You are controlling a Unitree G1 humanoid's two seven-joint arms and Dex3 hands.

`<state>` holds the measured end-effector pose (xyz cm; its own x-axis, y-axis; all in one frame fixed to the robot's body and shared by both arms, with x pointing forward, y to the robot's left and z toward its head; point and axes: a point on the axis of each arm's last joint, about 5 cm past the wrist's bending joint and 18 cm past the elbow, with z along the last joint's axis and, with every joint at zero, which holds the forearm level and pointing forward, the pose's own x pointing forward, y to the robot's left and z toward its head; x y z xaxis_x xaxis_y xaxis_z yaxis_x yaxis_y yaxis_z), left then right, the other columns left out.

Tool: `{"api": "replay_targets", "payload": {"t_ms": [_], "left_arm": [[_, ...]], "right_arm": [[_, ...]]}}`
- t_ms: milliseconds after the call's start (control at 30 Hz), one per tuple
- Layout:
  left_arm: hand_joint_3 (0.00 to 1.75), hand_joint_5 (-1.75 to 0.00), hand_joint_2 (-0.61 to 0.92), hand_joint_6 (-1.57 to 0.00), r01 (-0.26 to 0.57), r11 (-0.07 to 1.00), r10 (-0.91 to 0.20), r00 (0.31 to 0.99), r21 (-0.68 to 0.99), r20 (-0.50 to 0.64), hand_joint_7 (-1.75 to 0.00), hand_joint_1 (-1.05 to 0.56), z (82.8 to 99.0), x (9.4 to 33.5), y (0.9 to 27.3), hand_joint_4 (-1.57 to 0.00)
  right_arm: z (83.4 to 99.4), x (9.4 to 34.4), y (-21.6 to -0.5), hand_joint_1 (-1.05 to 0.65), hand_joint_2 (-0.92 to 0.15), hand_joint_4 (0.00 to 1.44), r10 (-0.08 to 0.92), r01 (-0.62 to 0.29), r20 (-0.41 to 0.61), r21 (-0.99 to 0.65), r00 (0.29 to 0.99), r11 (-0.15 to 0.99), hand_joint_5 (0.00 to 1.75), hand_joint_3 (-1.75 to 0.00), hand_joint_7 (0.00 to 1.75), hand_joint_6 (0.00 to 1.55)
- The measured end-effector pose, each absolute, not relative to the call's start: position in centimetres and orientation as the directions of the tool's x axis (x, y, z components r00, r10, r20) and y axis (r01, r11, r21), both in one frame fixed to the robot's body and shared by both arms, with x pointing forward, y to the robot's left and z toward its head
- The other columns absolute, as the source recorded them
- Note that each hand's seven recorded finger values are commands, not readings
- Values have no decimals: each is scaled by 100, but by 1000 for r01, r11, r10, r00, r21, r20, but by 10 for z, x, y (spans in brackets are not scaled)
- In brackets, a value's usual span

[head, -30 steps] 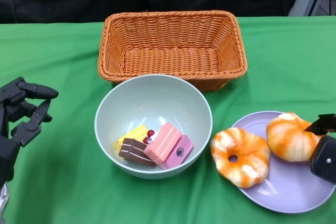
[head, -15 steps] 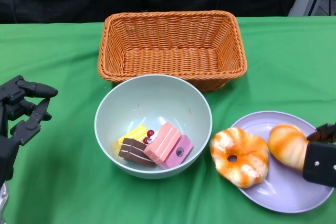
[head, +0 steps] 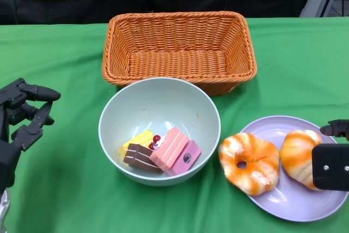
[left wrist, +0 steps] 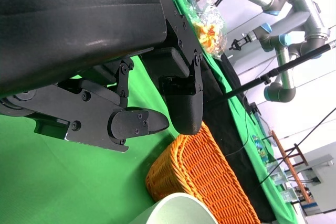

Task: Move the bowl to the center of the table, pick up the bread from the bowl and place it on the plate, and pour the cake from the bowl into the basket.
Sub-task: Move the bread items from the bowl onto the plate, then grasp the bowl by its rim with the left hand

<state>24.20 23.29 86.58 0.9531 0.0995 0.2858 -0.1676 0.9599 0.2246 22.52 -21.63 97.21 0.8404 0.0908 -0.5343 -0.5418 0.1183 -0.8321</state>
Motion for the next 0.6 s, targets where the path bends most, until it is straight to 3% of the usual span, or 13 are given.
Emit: {"api": "replay_targets", "payload": {"t_ms": [233, 267, 433, 600], "left_arm": [[42, -143, 92, -75, -162, 960, 93, 954, 229, 285, -103, -13, 866, 242, 232, -73], [42, -143, 92, -76, -161, 960, 91, 954, 229, 287, -104, -14, 866, 242, 231, -73], [42, -143, 92, -76, -160, 959, 88, 953, 234, 291, -105, -15, 866, 243, 231, -74], [42, -143, 92, -76, -158, 959, 85, 951, 234, 297, -107, -14, 867, 242, 230, -74]], "right_arm": [[980, 223, -216, -62, -88, 48, 96, -541, -533, -835, 841, 103, 1, 0, 0, 23], [982, 221, -217, -61, -89, 50, 110, -544, -533, -827, 839, 143, 2, 0, 1, 25], [1016, 209, -222, -66, -91, 50, 256, -495, -428, -805, 867, 328, 1, -3, 1, 24], [1031, 206, -235, -66, -92, 37, 455, -610, -419, -648, 786, 456, 0, -4, 0, 17]]}}
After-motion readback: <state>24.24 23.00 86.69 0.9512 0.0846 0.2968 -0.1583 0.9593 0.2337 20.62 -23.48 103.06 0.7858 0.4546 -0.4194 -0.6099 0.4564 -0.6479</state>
